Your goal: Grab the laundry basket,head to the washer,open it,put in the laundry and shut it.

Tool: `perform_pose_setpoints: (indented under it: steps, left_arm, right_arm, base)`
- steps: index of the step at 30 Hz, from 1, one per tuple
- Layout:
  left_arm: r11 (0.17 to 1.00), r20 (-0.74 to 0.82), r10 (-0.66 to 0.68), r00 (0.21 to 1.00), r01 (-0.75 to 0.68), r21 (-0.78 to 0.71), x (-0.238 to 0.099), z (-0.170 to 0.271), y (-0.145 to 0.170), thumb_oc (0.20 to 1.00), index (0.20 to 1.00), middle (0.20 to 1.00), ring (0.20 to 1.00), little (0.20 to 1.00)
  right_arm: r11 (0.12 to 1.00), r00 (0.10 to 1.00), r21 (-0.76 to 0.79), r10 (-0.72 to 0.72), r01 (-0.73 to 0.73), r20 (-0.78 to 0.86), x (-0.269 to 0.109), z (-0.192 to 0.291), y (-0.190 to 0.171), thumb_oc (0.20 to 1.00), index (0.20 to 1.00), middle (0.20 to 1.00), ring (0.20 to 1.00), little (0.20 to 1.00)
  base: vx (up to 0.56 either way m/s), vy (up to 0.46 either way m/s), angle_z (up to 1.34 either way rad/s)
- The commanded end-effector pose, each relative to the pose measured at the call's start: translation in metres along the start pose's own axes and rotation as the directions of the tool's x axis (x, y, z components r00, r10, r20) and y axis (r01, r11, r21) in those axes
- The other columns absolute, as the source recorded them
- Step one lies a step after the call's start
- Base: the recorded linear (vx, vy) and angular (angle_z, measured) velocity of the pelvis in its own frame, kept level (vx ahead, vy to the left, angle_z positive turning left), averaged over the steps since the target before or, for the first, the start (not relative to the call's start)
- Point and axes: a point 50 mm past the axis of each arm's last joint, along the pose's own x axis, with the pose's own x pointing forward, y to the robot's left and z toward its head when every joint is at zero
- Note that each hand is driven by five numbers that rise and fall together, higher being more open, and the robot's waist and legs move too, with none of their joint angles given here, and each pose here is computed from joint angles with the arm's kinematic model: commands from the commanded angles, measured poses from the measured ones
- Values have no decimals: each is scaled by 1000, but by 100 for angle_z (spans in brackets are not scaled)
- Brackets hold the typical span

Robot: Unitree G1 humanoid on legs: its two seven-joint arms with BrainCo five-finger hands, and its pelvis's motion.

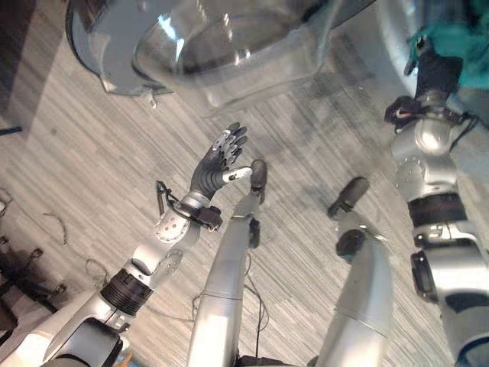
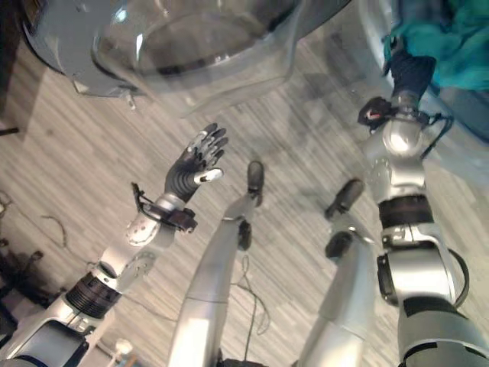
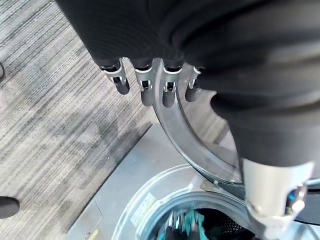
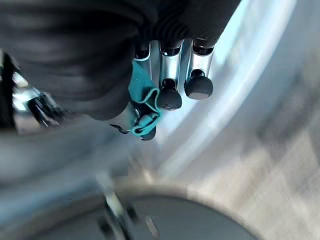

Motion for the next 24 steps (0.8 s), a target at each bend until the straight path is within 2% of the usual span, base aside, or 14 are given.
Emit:
perform_pose_setpoints:
  steps: [1, 6, 9, 10, 11, 12, 13, 14, 15, 18, 20, 21, 23, 24]
  left_arm:
    - [999, -63, -44, 997, 45, 13, -20, -15, -1, 1000, 1000, 1000, 1000, 1000]
    - [998, -146, -44, 988, 49, 32, -33, -29, 2, 1000, 1000, 1000, 1000, 1000]
    - [998, -171, -56, 984, 60, 20, -35, -34, 0, 1000, 1000, 1000, 1000, 1000]
    - [997, -183, -67, 981, 71, 15, -36, -35, 1, 1000, 1000, 1000, 1000, 1000]
    - [997, -181, -67, 981, 70, 12, -35, -35, 1, 1000, 1000, 1000, 1000, 1000]
    - [996, -181, -82, 980, 86, 17, -34, -34, 1, 1000, 1000, 1000, 1000, 1000]
    - [991, -176, -126, 976, 132, 20, -33, -28, 3, 1000, 1000, 1000, 1000, 1000]
    - [991, -172, -125, 977, 130, 17, -32, -27, 4, 1000, 1000, 1000, 1000, 1000]
    - [985, -169, -170, 971, 172, -3, -34, -25, -1, 1000, 1000, 1000, 1000, 1000]
    - [979, -203, -203, 958, 205, -9, -38, -26, -2, 1000, 1000, 1000, 1000, 1000]
    - [978, -214, -204, 955, 206, -14, -41, -28, 0, 1000, 1000, 1000, 1000, 1000]
    - [978, -218, -204, 954, 206, -14, -43, -29, 0, 1000, 1000, 1000, 1000, 1000]
    - [983, -226, -184, 957, 186, -12, -46, -32, 3, 1000, 1000, 1000, 1000, 1000]
    - [983, -231, -183, 956, 185, -13, -48, -33, 3, 1000, 1000, 1000, 1000, 1000]
  right_arm:
    - [994, 969, 24, -111, 109, 221, 18, 52, -27, 200, 200, 200, 200, 200]
    - [977, 920, 73, -214, 202, 327, 41, 97, -24, 200, 200, 200, 200, 200]
    - [970, 918, 45, -240, 238, 316, 48, 102, -27, 200, 200, 200, 200, 200]
    - [966, 946, -83, -220, 245, 238, 54, 86, -33, 200, 200, 200, 200, 200]
    - [967, 948, -84, -214, 239, 238, 56, 89, -33, 200, 200, 200, 200, 200]
    - [966, 973, -158, -184, 205, 138, 56, 68, -38, 200, 200, 200, 200, 200]
    - [924, 985, -376, -120, 65, -124, 55, 30, -56, 1000, 1000, 1000, 1000, 1000]
    - [925, 986, -375, -114, 60, -123, 57, 33, -55, 1000, 1000, 1000, 1000, 1000]
    - [924, 956, -380, -69, -46, -284, 47, -1, -40, 1000, 1000, 1000, 1000, 1000]
    - [967, 884, -201, 47, -157, -464, 8, -67, -8, 1000, 1000, 1000, 1000, 1000]
    - [982, 844, -72, 111, -173, -525, -21, -97, 1, 1000, 1000, 1000, 1000, 1000]
    - [983, 842, -70, 110, -172, -528, -23, -99, 0, 1000, 1000, 1000, 1000, 1000]
    - [982, 808, 140, 182, -125, -560, -70, -130, 4, 1000, 1000, 1000, 1000, 1000]
    - [983, 806, 140, 181, -122, -564, -73, -132, 3, 1000, 1000, 1000, 1000, 1000]
  base:
    - [-32, -44, -19]
    - [17, -44, -30]
    - [24, -40, -10]
    - [-1, -14, -6]
    - [-12, 0, -3]
    - [0, 0, 0]
    - [-15, 19, 4]
    - [12, 11, 5]
    - [31, 46, 7]
    - [53, 64, 0]
    - [53, 33, -9]
    - [71, 43, -8]
    - [48, 39, -6]
    - [36, 32, -4]
